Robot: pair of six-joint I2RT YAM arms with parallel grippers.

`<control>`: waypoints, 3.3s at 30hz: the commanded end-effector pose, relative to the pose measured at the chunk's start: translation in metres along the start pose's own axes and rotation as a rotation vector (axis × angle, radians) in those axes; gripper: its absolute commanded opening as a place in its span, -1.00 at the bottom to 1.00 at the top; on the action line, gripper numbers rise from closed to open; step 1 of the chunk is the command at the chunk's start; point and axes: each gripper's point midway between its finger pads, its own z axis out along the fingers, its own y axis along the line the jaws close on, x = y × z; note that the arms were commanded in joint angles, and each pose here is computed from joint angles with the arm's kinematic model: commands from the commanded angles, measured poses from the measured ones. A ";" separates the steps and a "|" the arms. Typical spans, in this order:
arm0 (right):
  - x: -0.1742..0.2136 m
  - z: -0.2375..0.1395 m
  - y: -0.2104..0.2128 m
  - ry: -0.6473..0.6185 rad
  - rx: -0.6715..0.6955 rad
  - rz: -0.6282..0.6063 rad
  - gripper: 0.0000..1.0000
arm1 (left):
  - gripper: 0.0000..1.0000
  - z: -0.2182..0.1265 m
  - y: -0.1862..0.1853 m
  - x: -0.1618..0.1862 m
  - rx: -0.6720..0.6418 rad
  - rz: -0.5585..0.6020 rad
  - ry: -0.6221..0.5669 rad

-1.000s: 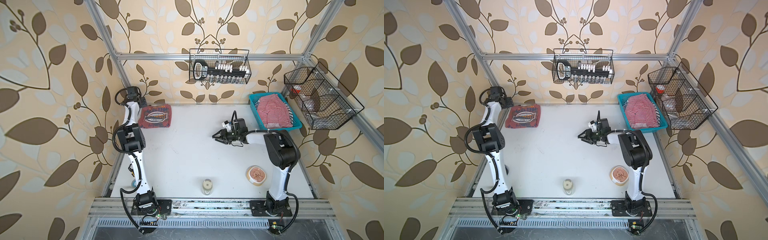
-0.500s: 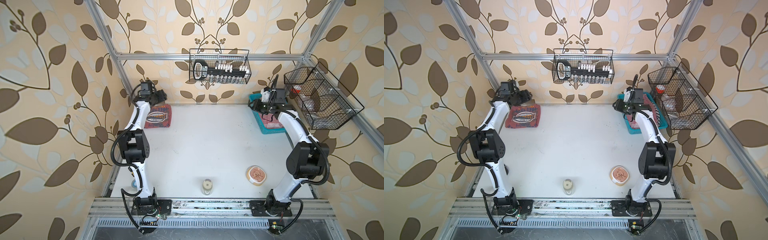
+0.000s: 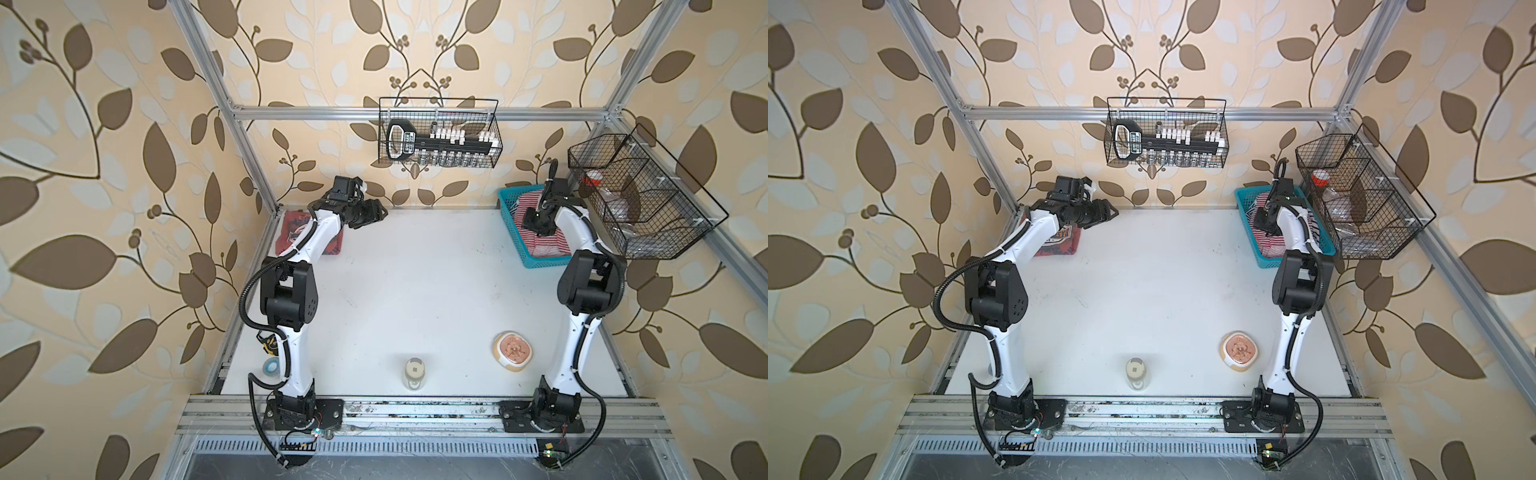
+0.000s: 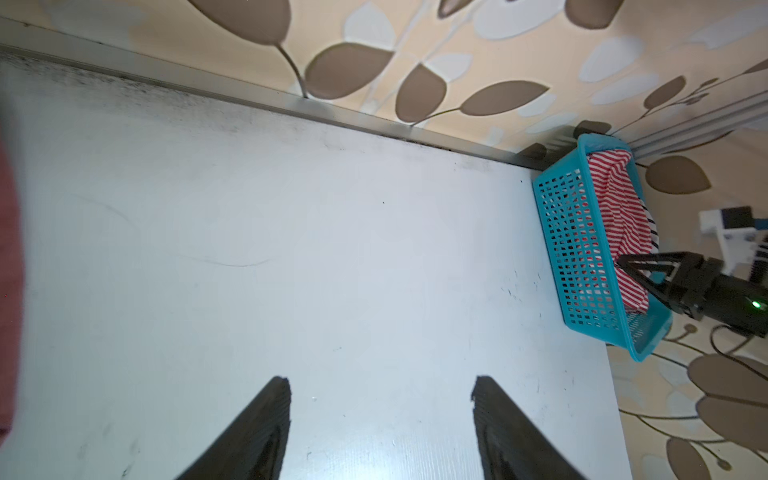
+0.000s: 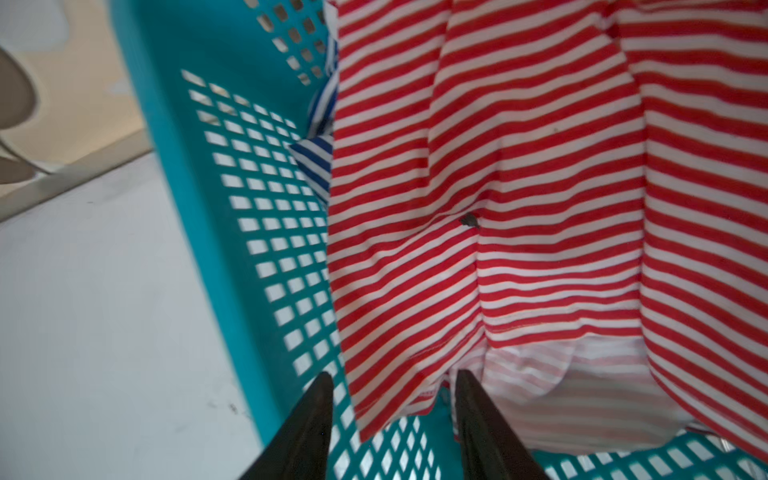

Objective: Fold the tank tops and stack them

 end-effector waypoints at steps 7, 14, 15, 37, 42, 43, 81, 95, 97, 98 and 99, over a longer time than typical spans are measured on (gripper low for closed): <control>-0.006 0.035 -0.035 0.036 0.102 0.009 0.10 | 0.41 -0.009 -0.026 0.010 0.066 0.016 0.031; 0.008 0.059 -0.044 0.084 0.104 0.019 -0.01 | 0.41 -0.006 -0.024 0.020 0.055 0.006 0.067; 0.011 0.063 -0.045 0.095 0.107 0.016 -0.08 | 0.41 -0.006 -0.025 0.021 0.056 0.006 0.070; -0.026 -0.075 -0.004 -0.173 -0.083 0.010 -1.00 | 0.41 -0.033 -0.045 0.022 0.084 0.035 0.034; -0.035 -0.137 0.025 -0.286 -0.199 -0.021 -1.00 | 0.41 -0.045 -0.054 0.022 0.096 0.049 0.015; -0.037 -0.149 0.031 -0.308 -0.221 -0.026 -1.00 | 0.41 -0.046 -0.055 0.022 0.098 0.051 0.012; 0.258 -0.106 0.374 0.388 -0.789 -0.681 -0.58 | 0.49 -0.129 -0.015 0.062 -0.188 0.081 -0.064; 0.252 -0.158 0.259 0.204 -0.626 -0.560 -0.32 | 0.30 -0.057 -0.014 0.177 -0.173 0.058 0.367; 0.282 -0.151 0.232 0.259 -0.582 -0.552 -0.50 | 0.30 -0.051 -0.014 0.191 -0.177 0.048 0.396; 0.294 -0.149 0.225 0.281 -0.577 -0.552 -0.56 | 0.30 -0.049 -0.012 0.194 -0.182 0.040 0.401; 0.313 -0.140 0.211 0.328 -0.555 -0.545 -0.59 | 0.30 -0.048 -0.010 0.198 -0.185 0.034 0.404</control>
